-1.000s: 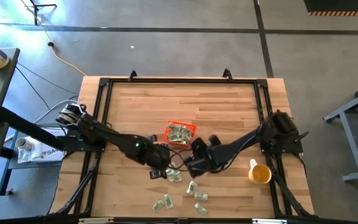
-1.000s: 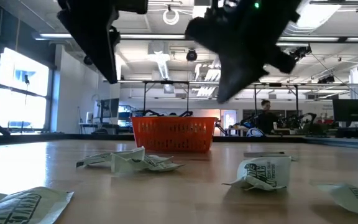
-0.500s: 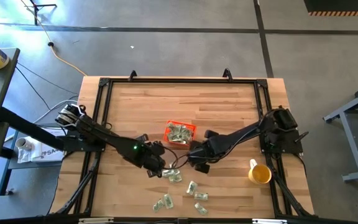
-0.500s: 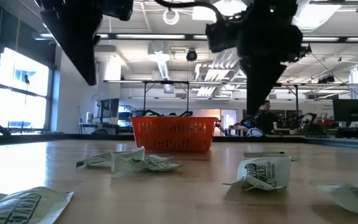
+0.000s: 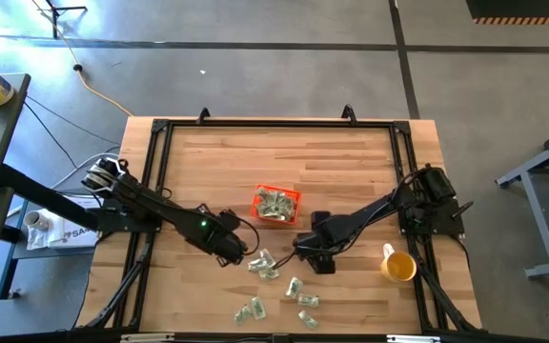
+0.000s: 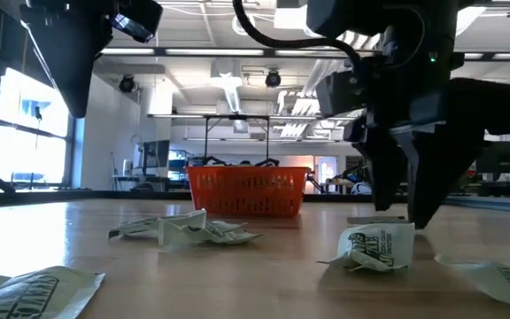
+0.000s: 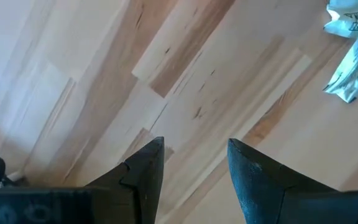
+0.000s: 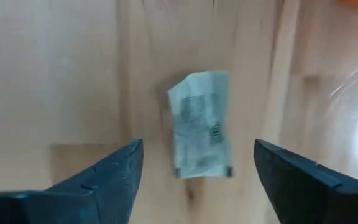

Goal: Pick and place Stevia / Truvia into bins
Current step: Put the light green stevia packet into the orange bin

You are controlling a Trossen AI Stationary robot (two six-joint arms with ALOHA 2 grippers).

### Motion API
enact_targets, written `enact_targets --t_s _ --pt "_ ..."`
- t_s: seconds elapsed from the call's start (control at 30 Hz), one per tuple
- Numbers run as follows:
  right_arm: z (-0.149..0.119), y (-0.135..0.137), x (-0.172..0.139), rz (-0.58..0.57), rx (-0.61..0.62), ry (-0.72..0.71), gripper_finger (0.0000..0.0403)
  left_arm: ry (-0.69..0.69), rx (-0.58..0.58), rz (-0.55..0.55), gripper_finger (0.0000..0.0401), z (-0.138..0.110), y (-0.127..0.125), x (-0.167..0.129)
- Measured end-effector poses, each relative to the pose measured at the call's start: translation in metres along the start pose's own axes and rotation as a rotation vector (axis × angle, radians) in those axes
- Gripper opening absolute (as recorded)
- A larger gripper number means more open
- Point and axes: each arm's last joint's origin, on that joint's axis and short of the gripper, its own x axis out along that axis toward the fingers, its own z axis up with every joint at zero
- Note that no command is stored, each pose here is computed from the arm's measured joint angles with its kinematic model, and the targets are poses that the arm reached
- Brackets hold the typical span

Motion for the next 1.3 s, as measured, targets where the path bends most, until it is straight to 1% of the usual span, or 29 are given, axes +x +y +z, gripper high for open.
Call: enact_targets --t_s 0.1,0.2,0.37,0.53,0.63,0.73,0.83,0.93,1.03,1.1,1.13,1.17,1.23,1.3 --pt "0.003 -0.001 0.0 -0.025 -0.057 -0.033 0.0298 -0.003 -0.001 0.002 0.0211 0.0 0.0 0.0" --pt "0.007 -0.006 0.001 -0.03 -0.067 -0.059 0.0298 -0.023 0.0 0.018 0.0211 0.0 0.001 0.0" --pt "0.012 -0.017 0.013 0.043 -0.01 -0.025 0.0295 -0.022 0.003 0.033 0.0211 0.0 0.002 0.0" --pt "0.016 -0.03 0.028 0.127 0.083 0.031 0.0282 -0.04 0.0 0.05 0.0211 -0.001 0.003 0.005" --pt "0.017 -0.035 0.029 0.122 0.127 0.035 0.0268 -0.025 0.002 0.062 0.0211 -0.005 0.004 0.014" --pt "0.016 -0.037 0.029 0.1 0.144 0.037 0.0241 -0.008 0.006 0.073 0.0211 -0.009 0.006 0.026" --pt "0.016 -0.037 0.029 0.097 0.18 0.041 0.0198 0.002 0.008 0.075 0.0211 -0.014 0.008 0.04" --pt "0.016 -0.038 0.03 0.08 0.257 0.046 0.0142 0.021 0.014 0.075 0.0211 -0.02 0.011 0.054" --pt "0.016 -0.038 0.03 0.092 0.393 0.059 0.0078 0.059 0.008 0.066 0.0211 -0.026 0.013 0.065" --pt "0.016 -0.038 0.028 0.125 0.457 0.063 0.0033 0.067 -0.002 0.025 0.0211 -0.028 0.014 0.066" --pt "0.017 -0.038 0.026 0.138 0.475 0.055 0.0018 0.061 -0.007 0.002 0.0211 -0.028 0.015 0.065" --pt "0.018 -0.037 0.023 0.142 0.484 0.041 0.0009 0.047 -0.014 -0.024 0.0211 -0.028 0.016 0.062" --pt "0.018 -0.037 0.017 0.146 0.523 0.013 0.0014 0.005 -0.033 -0.082 0.0211 -0.027 0.02 0.055" --pt "0.018 -0.039 0.008 0.144 0.575 -0.016 0.0014 -0.044 -0.07 -0.139 0.0211 -0.02 0.029 0.043"
